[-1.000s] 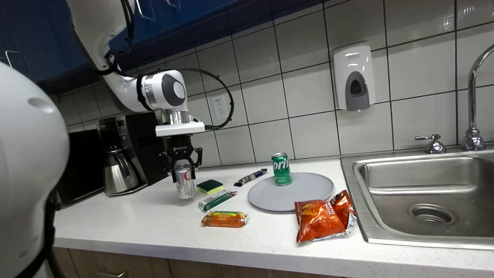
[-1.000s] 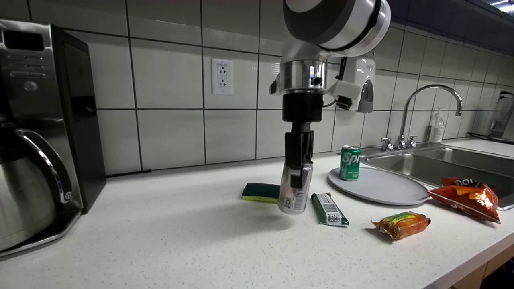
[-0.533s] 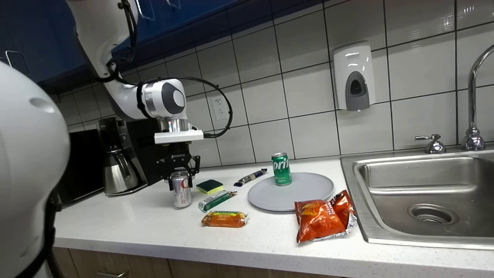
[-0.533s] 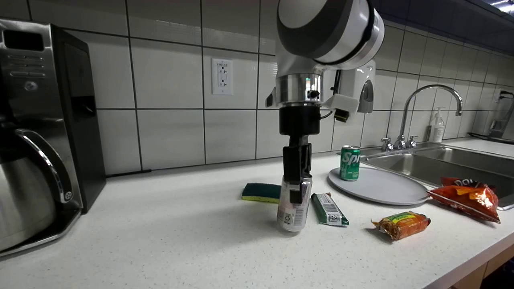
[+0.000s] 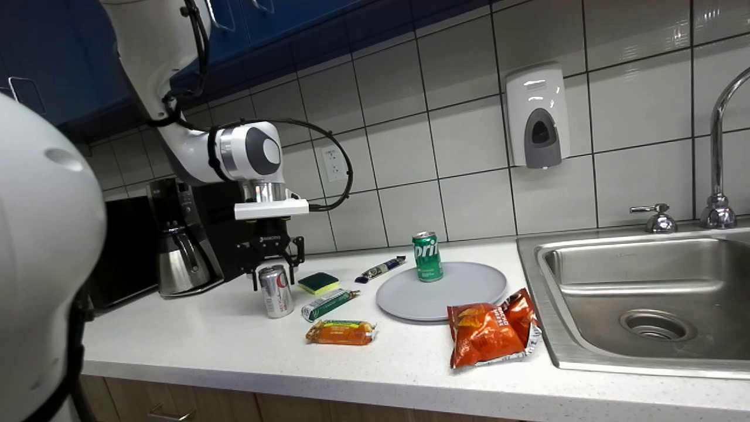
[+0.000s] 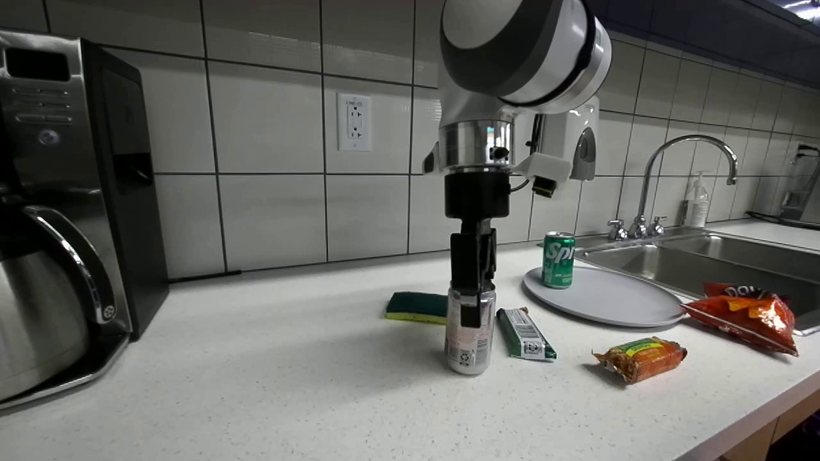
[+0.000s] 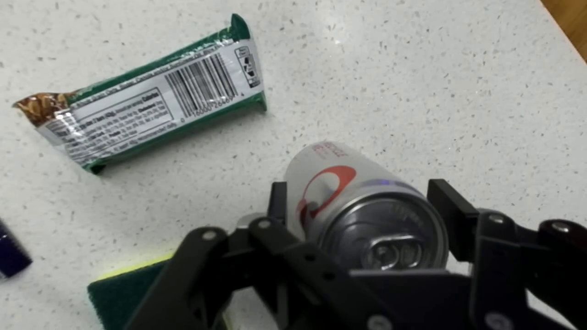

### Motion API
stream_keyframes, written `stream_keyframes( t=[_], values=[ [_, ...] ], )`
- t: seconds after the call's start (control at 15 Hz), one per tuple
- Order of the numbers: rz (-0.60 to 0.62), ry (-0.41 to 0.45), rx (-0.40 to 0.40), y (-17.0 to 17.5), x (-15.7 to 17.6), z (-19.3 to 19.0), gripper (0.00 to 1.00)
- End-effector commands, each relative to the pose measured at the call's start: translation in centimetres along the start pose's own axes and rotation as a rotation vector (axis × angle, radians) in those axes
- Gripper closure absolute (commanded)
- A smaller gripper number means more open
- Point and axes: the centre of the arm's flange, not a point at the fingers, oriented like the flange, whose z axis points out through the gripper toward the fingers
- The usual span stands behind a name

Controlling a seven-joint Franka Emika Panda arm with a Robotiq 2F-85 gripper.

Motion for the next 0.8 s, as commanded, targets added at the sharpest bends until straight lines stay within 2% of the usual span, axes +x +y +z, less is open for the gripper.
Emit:
stream_keyframes(
  t=[0.0,0.73],
  values=[
    [-0.024,-0.007,0.013,-0.3,0.0,-1.2,0.00],
    [-0.034,0.005,0.035,-0.4,-0.4,-3.7,0.00]
  ],
)
